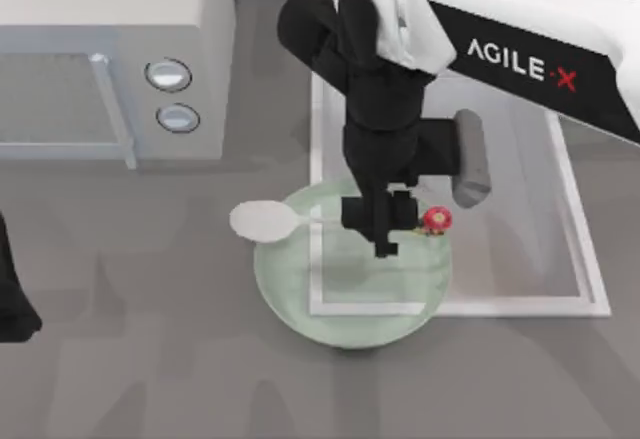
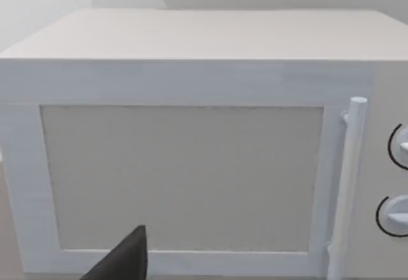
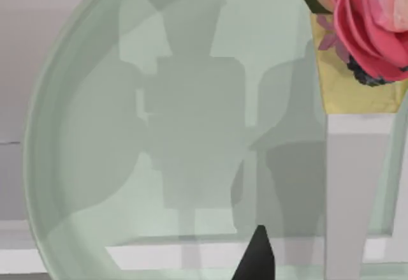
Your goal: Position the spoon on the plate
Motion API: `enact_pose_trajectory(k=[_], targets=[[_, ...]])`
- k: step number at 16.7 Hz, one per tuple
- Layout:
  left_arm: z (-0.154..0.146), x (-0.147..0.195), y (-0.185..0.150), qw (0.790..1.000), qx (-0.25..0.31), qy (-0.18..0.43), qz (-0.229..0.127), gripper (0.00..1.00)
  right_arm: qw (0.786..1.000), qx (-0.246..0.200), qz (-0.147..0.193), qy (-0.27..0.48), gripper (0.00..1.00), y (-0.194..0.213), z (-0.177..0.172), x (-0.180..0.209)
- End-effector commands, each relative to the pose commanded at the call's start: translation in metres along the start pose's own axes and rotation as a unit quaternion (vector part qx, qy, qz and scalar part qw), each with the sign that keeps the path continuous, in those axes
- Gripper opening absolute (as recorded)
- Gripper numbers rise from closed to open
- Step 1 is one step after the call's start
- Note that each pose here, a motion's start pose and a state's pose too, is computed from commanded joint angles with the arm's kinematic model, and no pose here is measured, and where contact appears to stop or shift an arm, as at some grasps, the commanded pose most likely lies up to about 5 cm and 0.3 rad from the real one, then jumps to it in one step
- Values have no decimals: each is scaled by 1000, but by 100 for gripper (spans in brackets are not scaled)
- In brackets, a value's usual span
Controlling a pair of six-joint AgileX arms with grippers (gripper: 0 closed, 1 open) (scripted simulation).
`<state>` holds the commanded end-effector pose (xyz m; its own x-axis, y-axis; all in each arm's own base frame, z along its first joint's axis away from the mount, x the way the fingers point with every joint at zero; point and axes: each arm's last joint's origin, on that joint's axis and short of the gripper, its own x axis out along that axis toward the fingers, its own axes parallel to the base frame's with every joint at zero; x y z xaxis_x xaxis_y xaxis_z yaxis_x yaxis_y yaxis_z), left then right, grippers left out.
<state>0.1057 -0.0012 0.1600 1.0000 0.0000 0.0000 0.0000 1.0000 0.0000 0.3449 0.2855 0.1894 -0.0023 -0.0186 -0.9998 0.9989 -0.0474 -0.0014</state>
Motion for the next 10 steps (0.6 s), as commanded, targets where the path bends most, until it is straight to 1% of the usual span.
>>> enact_pose_trajectory(k=[6, 10], targets=[[0, 0, 0, 1000, 0, 0, 0, 100, 999, 28, 13, -12, 0, 2, 22, -22], [0, 0, 0, 1000, 0, 0, 0, 100, 999, 36, 19, -13, 0, 3, 30, -28]])
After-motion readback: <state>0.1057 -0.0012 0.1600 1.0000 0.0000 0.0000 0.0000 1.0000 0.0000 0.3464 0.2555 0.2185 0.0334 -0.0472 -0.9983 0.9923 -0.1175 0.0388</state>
